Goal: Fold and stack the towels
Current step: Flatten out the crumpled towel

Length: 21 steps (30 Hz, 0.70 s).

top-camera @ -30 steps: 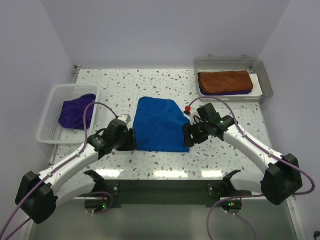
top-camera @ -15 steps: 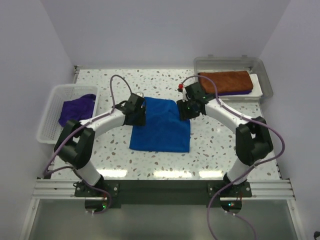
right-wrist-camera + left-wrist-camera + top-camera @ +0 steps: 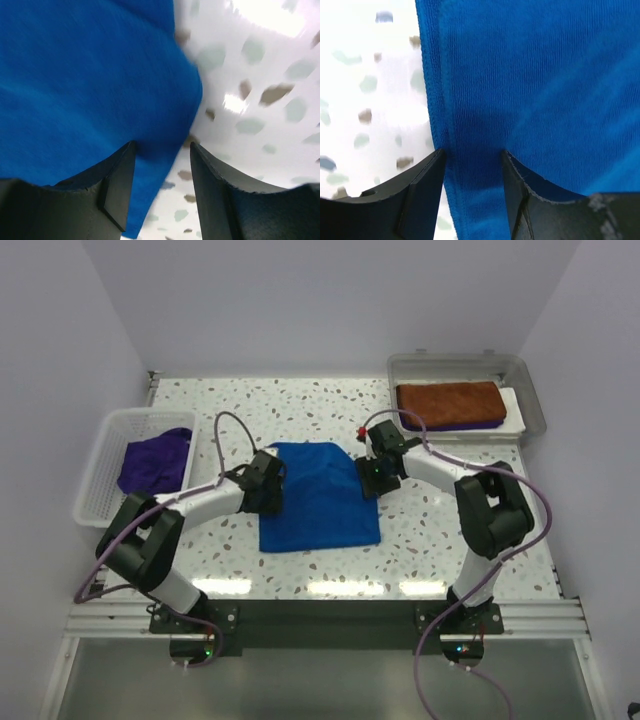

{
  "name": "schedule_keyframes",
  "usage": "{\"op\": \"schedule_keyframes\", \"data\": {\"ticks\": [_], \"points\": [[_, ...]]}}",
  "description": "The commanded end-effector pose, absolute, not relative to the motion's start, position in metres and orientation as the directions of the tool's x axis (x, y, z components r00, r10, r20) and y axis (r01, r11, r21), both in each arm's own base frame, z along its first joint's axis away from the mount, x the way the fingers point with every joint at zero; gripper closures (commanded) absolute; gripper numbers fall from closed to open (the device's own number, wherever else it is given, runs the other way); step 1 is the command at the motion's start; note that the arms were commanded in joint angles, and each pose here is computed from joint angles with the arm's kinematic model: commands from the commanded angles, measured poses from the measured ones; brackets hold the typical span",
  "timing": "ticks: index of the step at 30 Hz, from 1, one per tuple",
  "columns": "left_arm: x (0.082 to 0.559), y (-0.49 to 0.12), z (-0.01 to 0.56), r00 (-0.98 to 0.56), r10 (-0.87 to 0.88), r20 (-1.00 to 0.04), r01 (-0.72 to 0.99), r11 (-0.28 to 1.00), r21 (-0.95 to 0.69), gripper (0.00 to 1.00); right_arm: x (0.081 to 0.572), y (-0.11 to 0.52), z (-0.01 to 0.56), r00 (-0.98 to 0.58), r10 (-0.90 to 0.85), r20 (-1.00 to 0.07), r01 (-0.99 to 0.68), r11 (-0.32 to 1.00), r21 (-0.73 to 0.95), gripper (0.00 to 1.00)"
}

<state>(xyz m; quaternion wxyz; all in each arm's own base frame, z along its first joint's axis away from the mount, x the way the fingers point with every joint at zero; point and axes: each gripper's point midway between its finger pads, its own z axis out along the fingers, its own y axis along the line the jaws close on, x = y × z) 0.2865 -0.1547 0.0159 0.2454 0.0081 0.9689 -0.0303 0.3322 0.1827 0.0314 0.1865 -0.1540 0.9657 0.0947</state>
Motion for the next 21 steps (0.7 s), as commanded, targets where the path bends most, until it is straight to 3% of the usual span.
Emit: {"op": "schedule_keyframes", "data": {"ticks": [1,7,11,16,21], "points": [[0.226,-0.137,-0.006,-0.937,-0.040,-0.346,-0.027,0.999,-0.043,0.47,0.290,0.181,0.031,-0.911,-0.250,-0.327,-0.320,0.930,0.181,0.48],[0.185,-0.136,0.006,-0.948,-0.095,-0.305,-0.050,0.987,-0.152,0.46,0.231,0.176,0.039,-0.925,-0.291,-0.245,-0.347,0.910,0.228,0.46],[0.188,-0.144,0.028,-0.933,-0.113,-0.341,-0.040,0.976,-0.214,0.44,0.221,0.179,0.057,-0.905,-0.346,-0.248,-0.406,0.877,0.258,0.45],[0.239,-0.135,0.068,-0.867,-0.122,-0.482,-0.054,0.987,-0.153,0.44,0.281,0.194,0.100,-0.833,-0.351,-0.428,-0.461,0.868,0.186,0.46],[0.290,-0.118,0.084,-0.821,-0.123,-0.557,-0.050,0.988,-0.146,0.45,0.340,0.219,0.113,-0.787,-0.336,-0.518,-0.503,0.836,0.222,0.49]]}}
